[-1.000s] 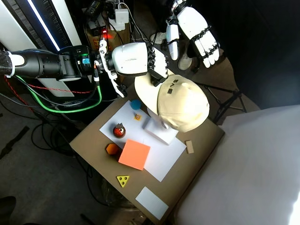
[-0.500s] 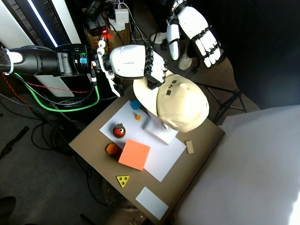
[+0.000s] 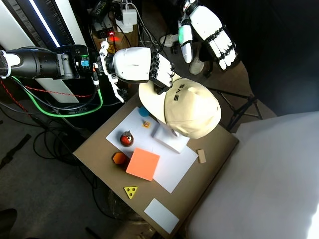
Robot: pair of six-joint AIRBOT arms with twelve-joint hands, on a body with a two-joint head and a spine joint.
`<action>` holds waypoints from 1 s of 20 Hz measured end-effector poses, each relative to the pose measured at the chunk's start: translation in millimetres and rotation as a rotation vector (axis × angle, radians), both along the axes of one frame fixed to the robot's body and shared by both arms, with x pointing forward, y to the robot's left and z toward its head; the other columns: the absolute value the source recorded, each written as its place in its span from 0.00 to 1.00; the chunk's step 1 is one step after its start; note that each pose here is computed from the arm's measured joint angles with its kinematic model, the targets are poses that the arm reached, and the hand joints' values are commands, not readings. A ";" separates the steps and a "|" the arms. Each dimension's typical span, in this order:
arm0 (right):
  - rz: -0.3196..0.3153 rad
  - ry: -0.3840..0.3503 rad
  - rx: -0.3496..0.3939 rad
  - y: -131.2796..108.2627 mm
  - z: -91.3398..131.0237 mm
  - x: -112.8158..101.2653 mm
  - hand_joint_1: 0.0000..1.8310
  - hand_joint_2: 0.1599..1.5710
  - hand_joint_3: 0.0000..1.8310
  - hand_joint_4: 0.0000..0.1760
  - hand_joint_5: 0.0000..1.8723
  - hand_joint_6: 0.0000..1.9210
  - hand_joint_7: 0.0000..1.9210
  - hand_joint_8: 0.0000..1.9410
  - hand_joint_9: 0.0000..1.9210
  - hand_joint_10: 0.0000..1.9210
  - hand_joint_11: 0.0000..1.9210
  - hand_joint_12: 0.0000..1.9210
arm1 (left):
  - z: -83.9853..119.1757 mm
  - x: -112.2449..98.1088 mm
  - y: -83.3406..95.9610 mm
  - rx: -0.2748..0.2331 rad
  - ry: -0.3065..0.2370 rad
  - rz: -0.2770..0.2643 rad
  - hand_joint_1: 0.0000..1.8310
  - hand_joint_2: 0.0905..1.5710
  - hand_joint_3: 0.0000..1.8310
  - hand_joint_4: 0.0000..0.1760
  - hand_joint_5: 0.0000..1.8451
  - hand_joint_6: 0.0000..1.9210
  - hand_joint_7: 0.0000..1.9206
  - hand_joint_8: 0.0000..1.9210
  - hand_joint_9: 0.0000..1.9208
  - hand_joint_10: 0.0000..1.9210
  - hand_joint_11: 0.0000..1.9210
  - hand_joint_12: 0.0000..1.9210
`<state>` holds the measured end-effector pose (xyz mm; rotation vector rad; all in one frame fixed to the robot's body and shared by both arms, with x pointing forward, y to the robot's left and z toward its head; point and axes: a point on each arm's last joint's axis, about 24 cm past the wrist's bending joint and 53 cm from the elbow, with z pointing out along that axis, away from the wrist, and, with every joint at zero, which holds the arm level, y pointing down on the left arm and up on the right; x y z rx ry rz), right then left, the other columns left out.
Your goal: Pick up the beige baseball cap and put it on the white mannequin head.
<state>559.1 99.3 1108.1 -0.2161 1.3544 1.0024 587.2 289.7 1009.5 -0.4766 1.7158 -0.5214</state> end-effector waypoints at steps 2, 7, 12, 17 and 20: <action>0.009 0.017 -0.016 -3.3 -5.5 -5.3 0.58 0.62 0.00 0.00 0.44 0.16 0.44 0.13 0.35 0.34 0.26 0.76 | 0.2 0.1 0.5 0.000 -0.001 0.002 0.00 0.73 0.00 0.00 0.04 0.00 0.03 0.00 0.02 0.00 0.00 0.16; 0.020 0.090 -0.086 -13.9 -32.2 -20.8 0.47 0.57 0.00 0.00 0.26 0.00 0.25 0.00 0.24 0.05 0.02 0.66 | 0.4 0.6 1.2 -0.001 -0.003 0.006 0.00 0.73 0.00 0.00 0.04 0.00 0.03 0.00 0.02 0.00 0.00 0.19; 0.019 0.144 -0.119 -20.7 -50.0 -27.5 0.35 0.55 0.00 0.15 0.12 0.00 0.13 0.00 0.13 0.00 0.00 0.44 | 0.1 0.7 1.4 -0.003 -0.003 0.009 0.00 0.73 0.00 0.00 0.05 0.00 0.04 0.00 0.03 0.00 0.00 0.18; 0.023 0.295 -0.196 -32.5 -93.7 -32.8 0.05 0.57 0.00 0.27 0.04 0.00 0.03 0.00 0.02 0.00 0.00 0.16 | 2.0 2.3 -1.0 -0.003 -0.009 0.001 0.00 0.73 0.00 0.00 0.05 0.00 0.04 0.00 0.02 0.00 0.00 0.16; 0.058 0.313 -0.211 -28.5 -98.7 -46.0 0.00 0.54 0.00 0.35 0.03 0.00 0.01 0.00 0.00 0.00 0.00 0.15 | 7.5 7.6 -2.8 0.001 -0.032 -0.009 0.00 0.73 0.00 0.00 0.05 0.00 0.04 0.00 0.02 0.00 0.00 0.15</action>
